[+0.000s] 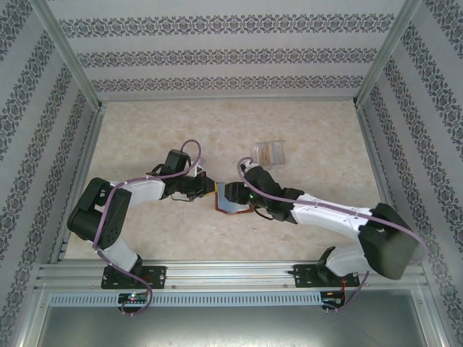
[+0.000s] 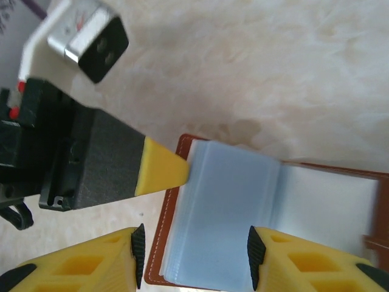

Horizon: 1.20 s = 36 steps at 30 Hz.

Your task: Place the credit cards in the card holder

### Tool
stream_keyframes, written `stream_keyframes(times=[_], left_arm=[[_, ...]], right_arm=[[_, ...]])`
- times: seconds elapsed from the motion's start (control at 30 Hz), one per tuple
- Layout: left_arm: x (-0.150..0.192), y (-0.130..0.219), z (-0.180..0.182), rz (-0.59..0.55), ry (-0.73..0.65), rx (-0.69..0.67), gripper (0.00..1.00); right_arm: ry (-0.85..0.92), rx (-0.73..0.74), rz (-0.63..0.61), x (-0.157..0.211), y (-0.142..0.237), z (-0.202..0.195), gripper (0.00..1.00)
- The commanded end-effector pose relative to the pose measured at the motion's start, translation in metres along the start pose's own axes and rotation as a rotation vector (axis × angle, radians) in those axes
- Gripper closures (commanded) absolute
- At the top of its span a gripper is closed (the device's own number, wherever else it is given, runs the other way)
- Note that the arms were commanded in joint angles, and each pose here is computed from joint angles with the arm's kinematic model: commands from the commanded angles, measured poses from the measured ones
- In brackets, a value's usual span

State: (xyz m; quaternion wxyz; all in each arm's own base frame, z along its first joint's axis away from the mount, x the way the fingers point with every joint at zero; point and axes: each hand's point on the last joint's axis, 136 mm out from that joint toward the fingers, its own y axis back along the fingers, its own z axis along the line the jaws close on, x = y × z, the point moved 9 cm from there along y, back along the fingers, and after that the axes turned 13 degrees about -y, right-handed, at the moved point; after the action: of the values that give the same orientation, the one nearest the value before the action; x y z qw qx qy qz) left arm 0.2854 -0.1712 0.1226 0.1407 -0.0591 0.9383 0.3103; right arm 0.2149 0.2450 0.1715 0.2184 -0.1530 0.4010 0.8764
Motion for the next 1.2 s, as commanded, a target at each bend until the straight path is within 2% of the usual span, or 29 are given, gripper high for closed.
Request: stream_keyframes(times=[0.0,0.4,0.57,0.8,0.9,1.03,1.17], left_arm=[[0.000,0.001,-0.007,-0.003,-0.041,0.014,1.00],[0.000,0.000,-0.006,-0.006,-0.034,0.029,1.00],[0.001,0.000,-0.006,-0.003,-0.032,0.032,1.00],[0.002,-0.001,-0.004,0.004,-0.030,0.027,1.00],[0.002,-0.003,-0.002,0.008,-0.026,0.024,1.00],[0.003,-0.005,0.000,0.012,-0.021,0.020,1.00],[0.002,-0.005,0.000,0.010,-0.023,0.018,1.00]], right_arm=[[0.010,-0.010,0.062,0.004,-0.015,0.006,0.49],[-0.039,-0.004,0.161,0.017,-0.042,-0.004,0.41],[-0.064,0.027,0.163,0.020,-0.047,-0.014,0.43],[-0.077,0.026,0.159,0.021,-0.048,-0.018,0.52],[-0.073,0.021,0.151,0.020,-0.045,-0.018,0.51],[-0.075,-0.004,0.136,0.017,-0.039,-0.016,0.43],[-0.067,0.004,0.104,0.014,-0.033,-0.019,0.43]])
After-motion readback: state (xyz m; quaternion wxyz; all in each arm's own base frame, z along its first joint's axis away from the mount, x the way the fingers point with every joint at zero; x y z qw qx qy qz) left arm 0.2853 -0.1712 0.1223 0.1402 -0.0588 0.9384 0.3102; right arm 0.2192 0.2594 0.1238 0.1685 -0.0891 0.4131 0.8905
